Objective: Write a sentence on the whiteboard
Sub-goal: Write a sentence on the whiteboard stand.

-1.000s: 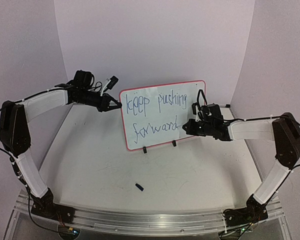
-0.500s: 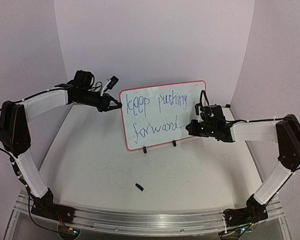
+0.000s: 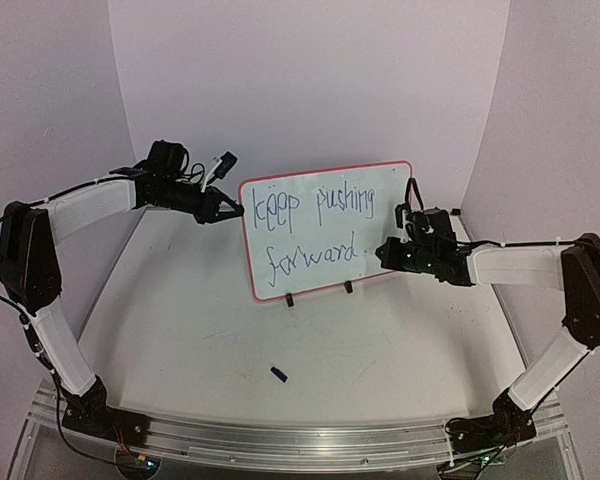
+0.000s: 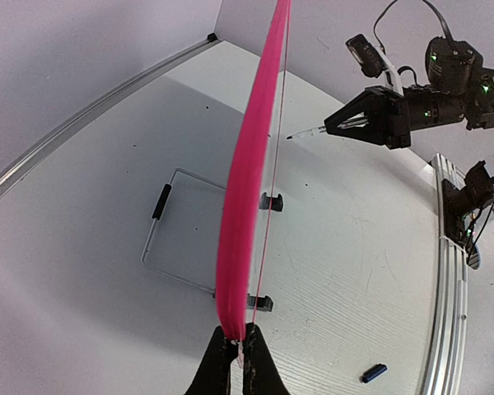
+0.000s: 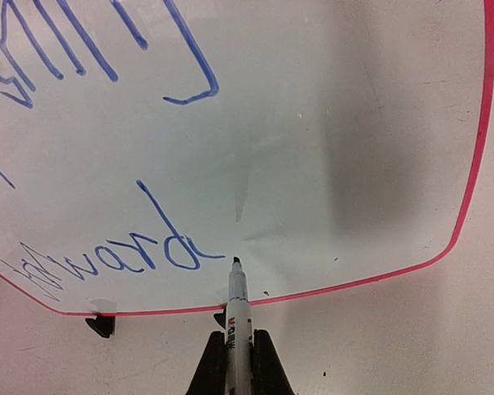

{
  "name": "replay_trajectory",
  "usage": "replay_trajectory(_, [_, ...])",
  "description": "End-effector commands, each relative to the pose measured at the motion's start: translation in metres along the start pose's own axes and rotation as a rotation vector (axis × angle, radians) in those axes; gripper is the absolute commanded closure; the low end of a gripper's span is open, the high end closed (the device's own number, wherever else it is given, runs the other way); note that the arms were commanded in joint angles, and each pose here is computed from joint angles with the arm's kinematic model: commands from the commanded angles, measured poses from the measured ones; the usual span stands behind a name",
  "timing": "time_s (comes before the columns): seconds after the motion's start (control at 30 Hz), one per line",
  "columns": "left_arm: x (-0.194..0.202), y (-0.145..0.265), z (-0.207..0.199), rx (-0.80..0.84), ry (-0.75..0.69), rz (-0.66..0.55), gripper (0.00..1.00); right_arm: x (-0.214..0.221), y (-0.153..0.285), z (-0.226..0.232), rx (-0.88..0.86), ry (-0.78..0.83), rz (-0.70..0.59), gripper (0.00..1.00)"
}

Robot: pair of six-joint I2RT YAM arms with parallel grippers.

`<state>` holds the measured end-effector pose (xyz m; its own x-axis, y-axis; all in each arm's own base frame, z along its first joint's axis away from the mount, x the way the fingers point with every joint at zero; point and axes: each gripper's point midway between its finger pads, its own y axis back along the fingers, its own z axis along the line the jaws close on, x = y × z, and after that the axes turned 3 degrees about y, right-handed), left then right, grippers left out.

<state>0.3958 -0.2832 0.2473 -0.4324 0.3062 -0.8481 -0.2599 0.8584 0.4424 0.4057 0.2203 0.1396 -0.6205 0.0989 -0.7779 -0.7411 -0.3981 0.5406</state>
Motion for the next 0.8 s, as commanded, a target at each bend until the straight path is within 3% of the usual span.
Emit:
replay_trajectory(0.0, [0.017,-0.007,-0.009,0.014,0.029,0.074,1.0,-0.007,-0.006,-0.003,0.019,-0.002,-0.015,1.0])
replay_trajectory(0.77, [0.019,-0.009,-0.008,0.016,0.032,0.078,1.0,-0.014,-0.021,-0.003,0.032,-0.008,-0.034,1.0])
